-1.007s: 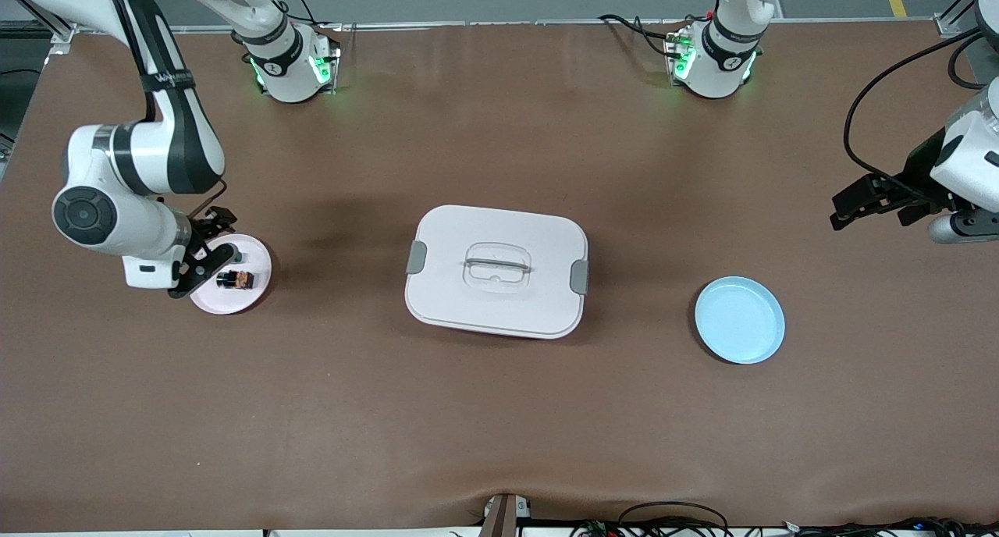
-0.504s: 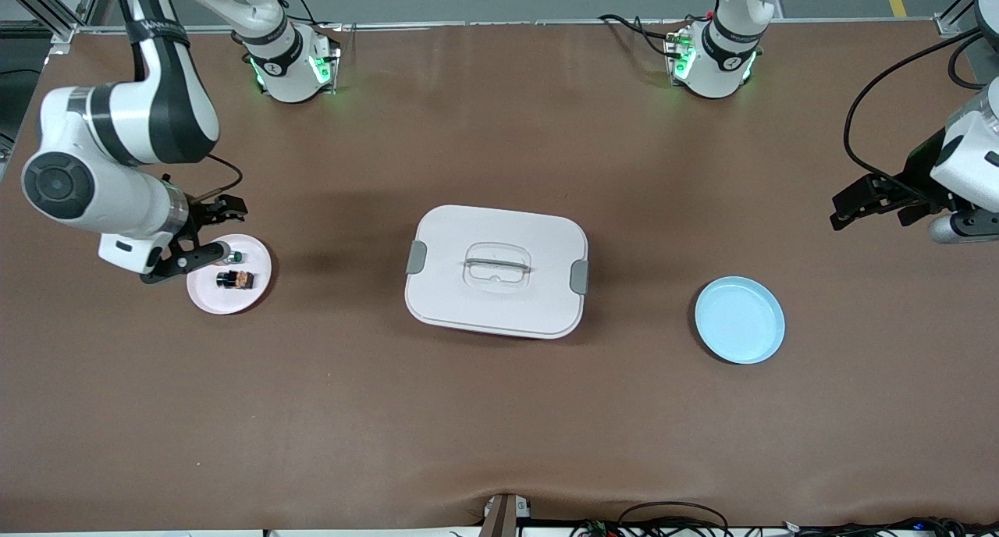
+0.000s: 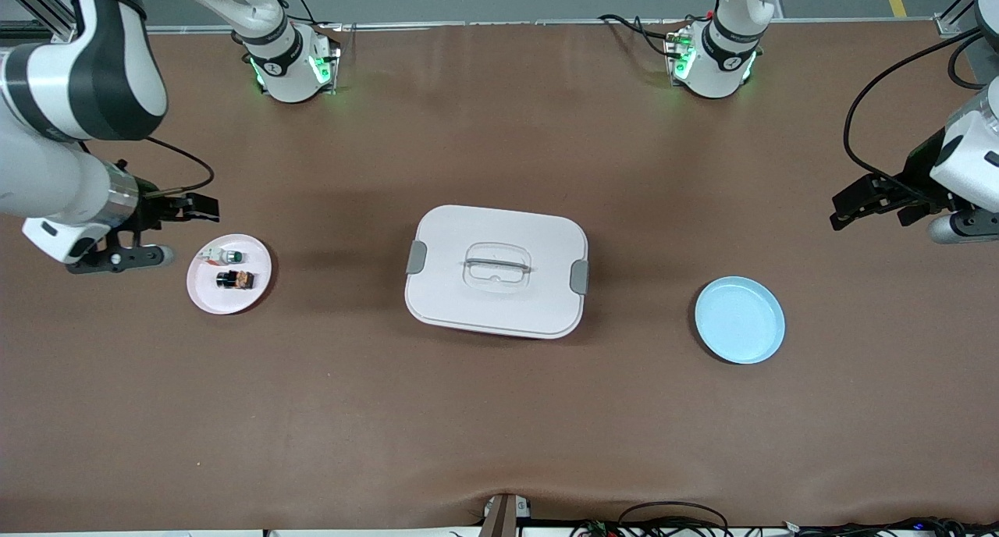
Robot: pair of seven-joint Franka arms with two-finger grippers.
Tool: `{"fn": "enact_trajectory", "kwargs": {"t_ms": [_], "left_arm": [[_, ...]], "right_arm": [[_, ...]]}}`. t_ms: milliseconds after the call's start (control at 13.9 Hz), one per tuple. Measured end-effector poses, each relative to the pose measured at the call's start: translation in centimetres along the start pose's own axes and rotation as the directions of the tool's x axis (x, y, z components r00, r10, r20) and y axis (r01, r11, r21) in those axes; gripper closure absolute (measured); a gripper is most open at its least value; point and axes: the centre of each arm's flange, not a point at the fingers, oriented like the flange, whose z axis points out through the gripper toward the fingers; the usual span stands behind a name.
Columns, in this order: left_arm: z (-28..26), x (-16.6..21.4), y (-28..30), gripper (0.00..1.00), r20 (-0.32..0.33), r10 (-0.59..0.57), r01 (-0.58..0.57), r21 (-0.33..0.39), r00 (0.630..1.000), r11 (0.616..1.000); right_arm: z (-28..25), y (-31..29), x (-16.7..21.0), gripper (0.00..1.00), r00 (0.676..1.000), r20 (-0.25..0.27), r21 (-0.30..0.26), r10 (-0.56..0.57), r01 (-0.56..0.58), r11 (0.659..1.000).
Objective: Transfer orange switch to right arm and place
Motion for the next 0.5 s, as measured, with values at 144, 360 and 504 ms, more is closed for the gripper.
{"fn": "enact_trajectory", "kwargs": {"t_ms": [144,360,504], "left_arm": [[0.0,-0.2,0.0,0.0,0.021,0.0,0.0,0.003,1.0,1.0],[-1.0,-0.6,-0.1,0.0,0.048,0.0,0.0,0.006,0.999,1.0],[-1.4,-0.7,-0.1,0.0,0.055,0.001,-0.001,0.007,0.999,1.0]], "right_arm": [[-1.2,1.8,-0.2,0.0,0.999,-0.015,0.023,0.047,-0.046,0.999],[-3.2,5.2,-0.8,0.0,0.994,-0.033,0.054,0.103,-0.102,0.993],[-4.5,5.8,-1.1,0.0,0.993,-0.043,0.056,0.11,-0.107,0.993]]}}
